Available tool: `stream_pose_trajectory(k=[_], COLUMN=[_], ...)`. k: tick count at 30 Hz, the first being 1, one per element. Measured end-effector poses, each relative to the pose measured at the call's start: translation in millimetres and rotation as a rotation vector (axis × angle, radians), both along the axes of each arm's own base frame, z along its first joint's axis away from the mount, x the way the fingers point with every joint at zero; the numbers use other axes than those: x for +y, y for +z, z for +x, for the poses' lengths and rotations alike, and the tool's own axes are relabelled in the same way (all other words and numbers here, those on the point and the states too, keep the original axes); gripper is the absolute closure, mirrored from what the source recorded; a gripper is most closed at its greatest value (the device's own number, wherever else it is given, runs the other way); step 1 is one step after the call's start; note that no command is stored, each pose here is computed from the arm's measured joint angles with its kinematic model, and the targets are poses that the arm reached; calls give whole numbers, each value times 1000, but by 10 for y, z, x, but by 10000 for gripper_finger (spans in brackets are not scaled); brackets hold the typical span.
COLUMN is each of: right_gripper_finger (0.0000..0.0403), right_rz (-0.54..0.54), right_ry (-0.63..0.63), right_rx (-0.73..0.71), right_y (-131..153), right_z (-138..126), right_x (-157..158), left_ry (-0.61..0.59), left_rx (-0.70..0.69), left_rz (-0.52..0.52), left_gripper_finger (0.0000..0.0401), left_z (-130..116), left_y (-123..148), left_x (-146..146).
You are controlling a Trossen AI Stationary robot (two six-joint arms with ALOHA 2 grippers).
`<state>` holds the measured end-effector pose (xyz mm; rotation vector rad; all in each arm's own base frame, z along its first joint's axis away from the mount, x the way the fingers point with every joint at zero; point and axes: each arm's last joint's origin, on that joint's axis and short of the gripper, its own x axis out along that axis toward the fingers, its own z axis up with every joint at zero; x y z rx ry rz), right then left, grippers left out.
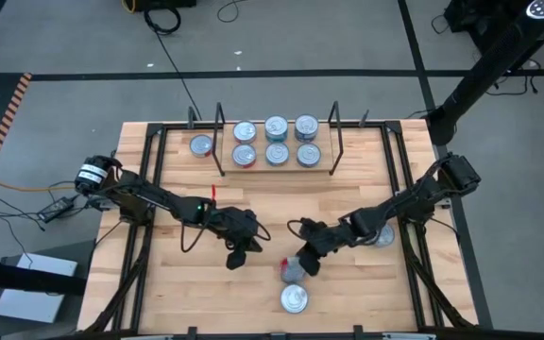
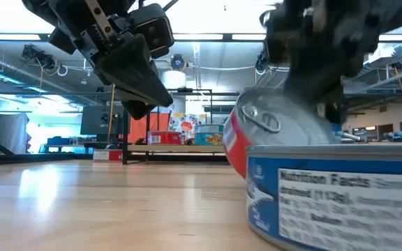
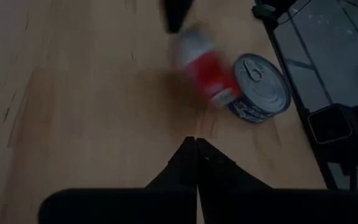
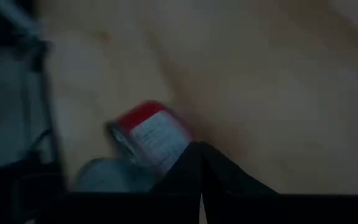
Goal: Stack canned seafood by type on shelf
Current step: Stack the red tuna can on top of the other red tuna can on the shelf
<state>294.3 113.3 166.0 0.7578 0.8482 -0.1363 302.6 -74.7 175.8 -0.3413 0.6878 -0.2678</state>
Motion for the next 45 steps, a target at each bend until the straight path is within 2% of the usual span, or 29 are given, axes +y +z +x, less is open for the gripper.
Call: stream_pose_trajectory(k=[4,8,12,15,19,23,26,31,37,45], right_gripper_finger=[394,393,393,392,392,393,393,393,393,394], right_rz=[-2,-35,-60,-40,2,-55,-72,-102,-157,-144], right_ry=[-66,-38,27,77,168,285,312,288,202,92], right_rx=[-8,-22,-45,-38,4,-21,-22,-39,-29,14], right_y=[20,34,68,67,7,12,1,-67,-200,-318], right_z=[27,32,0,-31,-77,-142,-164,-124,-31,125], right_x=[-80,-100,-18,63,183,320,363,383,296,7], left_ry=[6,26,55,54,28,38,50,60,62,89], left_rx=[-5,-13,-18,-24,-35,-63,-96,-147,-180,-102], left_rz=[3,17,41,50,9,-24,-52,-60,11,88], left_gripper_finger=[401,401,401,401,401,401,401,401,401,401], left_z=[3,8,15,44,113,195,258,319,378,410], left_y=[3,6,-3,-48,-149,-258,-327,-394,-338,-355], left_x=[1,8,17,13,-16,-37,-48,-58,-55,14])
